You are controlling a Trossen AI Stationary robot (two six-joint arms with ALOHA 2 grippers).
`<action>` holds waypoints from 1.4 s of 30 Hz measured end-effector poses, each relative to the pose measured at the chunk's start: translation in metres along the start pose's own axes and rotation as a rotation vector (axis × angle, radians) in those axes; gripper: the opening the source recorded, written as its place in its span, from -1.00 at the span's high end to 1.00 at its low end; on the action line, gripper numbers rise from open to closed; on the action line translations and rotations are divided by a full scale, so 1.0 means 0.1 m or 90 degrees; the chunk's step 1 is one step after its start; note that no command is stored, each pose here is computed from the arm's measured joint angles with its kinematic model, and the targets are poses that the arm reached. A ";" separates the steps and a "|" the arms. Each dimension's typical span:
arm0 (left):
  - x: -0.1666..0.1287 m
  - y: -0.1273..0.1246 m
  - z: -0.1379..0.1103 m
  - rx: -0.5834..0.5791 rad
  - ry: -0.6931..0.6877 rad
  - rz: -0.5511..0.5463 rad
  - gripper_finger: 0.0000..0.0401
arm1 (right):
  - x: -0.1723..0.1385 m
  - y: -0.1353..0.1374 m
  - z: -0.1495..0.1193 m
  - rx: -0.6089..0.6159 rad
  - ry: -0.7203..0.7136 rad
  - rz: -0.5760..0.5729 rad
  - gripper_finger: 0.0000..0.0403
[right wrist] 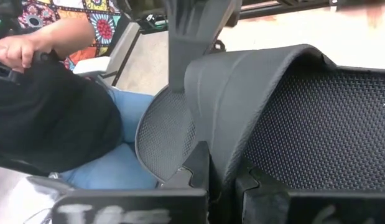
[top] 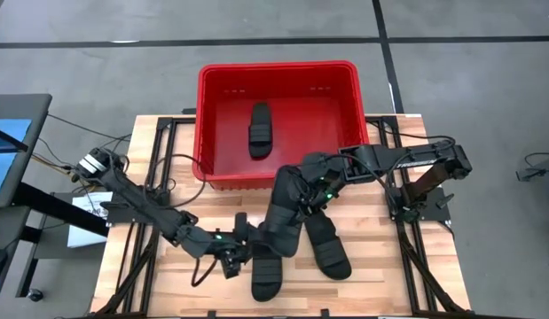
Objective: Pick and place slides into bin
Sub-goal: Put the black slide into the red container
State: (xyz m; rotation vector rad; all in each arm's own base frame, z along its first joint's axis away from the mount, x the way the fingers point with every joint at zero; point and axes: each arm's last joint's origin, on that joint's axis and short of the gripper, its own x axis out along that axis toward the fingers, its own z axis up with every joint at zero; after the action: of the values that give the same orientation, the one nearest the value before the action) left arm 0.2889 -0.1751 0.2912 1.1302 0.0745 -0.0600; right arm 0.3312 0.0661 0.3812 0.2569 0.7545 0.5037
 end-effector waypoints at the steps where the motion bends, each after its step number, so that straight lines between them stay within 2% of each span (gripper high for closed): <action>1: 0.04 -0.04 0.00 0.013 0.000 0.006 -0.06 | 0.00 0.00 0.00 -0.001 0.000 0.000 0.99; 6: 0.19 -0.18 0.01 0.096 0.039 0.070 -0.06 | 0.00 0.00 -0.01 0.001 0.005 -0.001 0.99; 9: 0.22 -0.22 0.02 0.112 0.055 0.097 -0.02 | 0.00 0.00 -0.02 -0.001 0.009 -0.002 0.99; 12: 0.23 -0.20 0.03 0.101 0.059 0.117 0.19 | 0.01 0.00 -0.02 -0.007 0.011 -0.003 0.99; 16: 0.23 -0.21 0.02 0.106 0.078 0.120 0.77 | 0.00 -0.01 -0.02 -0.010 0.012 -0.005 0.99; 17: 0.22 -0.21 0.03 0.107 0.079 0.120 0.85 | 0.00 -0.01 -0.02 -0.012 0.012 -0.004 0.99; 23: 0.20 -0.22 0.04 0.117 0.101 0.123 0.86 | -0.01 -0.03 -0.01 -0.026 0.009 -0.011 0.93; 26: 0.20 -0.21 0.03 0.111 0.122 0.131 0.86 | -0.01 -0.04 0.00 -0.026 0.001 -0.017 0.81; 29: 0.19 -0.22 0.04 0.114 0.135 0.133 0.86 | -0.03 -0.06 0.02 0.008 -0.011 -0.023 0.65; 35: 0.18 -0.23 0.03 0.118 0.163 0.135 0.86 | -0.03 -0.07 0.02 0.043 -0.011 -0.026 0.26; 42: 0.17 -0.22 0.02 0.122 0.185 0.141 0.86 | -0.05 -0.07 0.02 0.026 -0.010 -0.023 -0.22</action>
State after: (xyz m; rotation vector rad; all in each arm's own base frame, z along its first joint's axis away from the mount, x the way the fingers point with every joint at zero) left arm 0.3043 -0.1866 0.2705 1.3262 0.2053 0.3001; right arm 0.3317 0.0581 0.3824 0.2838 0.7527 0.4514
